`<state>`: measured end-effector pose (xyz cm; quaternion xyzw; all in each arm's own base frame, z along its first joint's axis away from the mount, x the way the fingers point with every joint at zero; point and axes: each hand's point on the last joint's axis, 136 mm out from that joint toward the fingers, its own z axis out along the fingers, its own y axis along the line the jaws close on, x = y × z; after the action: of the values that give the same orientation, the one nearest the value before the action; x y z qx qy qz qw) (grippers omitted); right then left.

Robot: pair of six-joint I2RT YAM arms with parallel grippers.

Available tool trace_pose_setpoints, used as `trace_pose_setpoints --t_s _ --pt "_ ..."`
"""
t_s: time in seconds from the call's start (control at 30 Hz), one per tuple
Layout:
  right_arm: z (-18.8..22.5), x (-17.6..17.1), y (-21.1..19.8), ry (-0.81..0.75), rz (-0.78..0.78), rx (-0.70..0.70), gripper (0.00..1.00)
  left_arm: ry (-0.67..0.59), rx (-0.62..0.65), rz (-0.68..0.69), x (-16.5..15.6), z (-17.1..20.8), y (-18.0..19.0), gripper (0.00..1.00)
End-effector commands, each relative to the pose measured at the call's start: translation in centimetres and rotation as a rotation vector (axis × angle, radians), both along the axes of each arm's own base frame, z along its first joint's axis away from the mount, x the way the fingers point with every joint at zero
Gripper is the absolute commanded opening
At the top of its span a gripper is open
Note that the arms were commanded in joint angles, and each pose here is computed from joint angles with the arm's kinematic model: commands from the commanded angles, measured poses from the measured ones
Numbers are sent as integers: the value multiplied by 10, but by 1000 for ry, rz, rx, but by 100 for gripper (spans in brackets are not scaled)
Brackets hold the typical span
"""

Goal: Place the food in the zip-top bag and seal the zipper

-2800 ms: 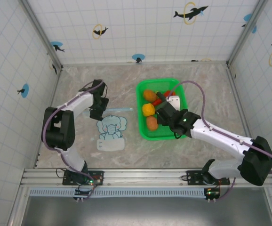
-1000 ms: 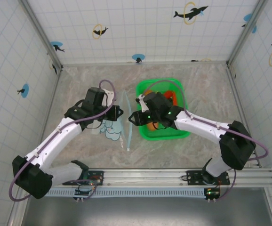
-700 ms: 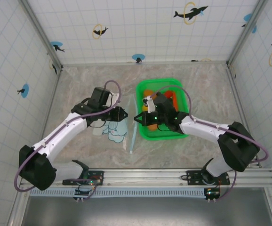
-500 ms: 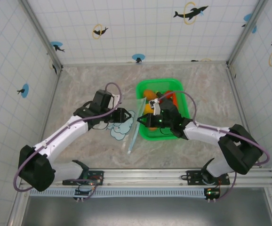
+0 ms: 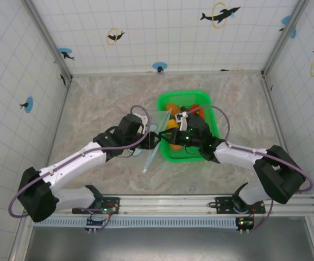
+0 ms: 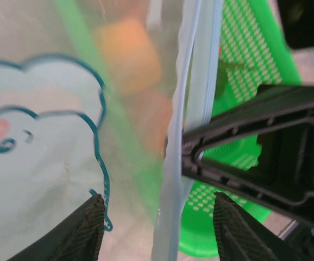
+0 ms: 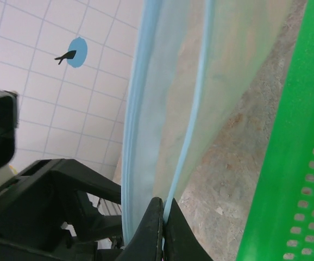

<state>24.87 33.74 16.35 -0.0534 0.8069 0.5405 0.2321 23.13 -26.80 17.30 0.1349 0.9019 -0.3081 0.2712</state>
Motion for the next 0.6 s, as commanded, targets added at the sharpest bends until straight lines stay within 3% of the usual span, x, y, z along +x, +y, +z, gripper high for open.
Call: trace_pose_setpoints --t_s 0.0,0.13,0.33,0.57 --pt "17 0 2 -34 18 20 0 -99 -21 54 10 34 7 58" --pt "21 -5 8 -45 43 31 0 -67 78 34 5 6 16 57" --pt "16 -6 11 -32 33 13 0 -55 124 -52 1 1 3 58" --pt "17 -11 13 -46 13 -9 0 -48 222 -28 2 -20 17 47"
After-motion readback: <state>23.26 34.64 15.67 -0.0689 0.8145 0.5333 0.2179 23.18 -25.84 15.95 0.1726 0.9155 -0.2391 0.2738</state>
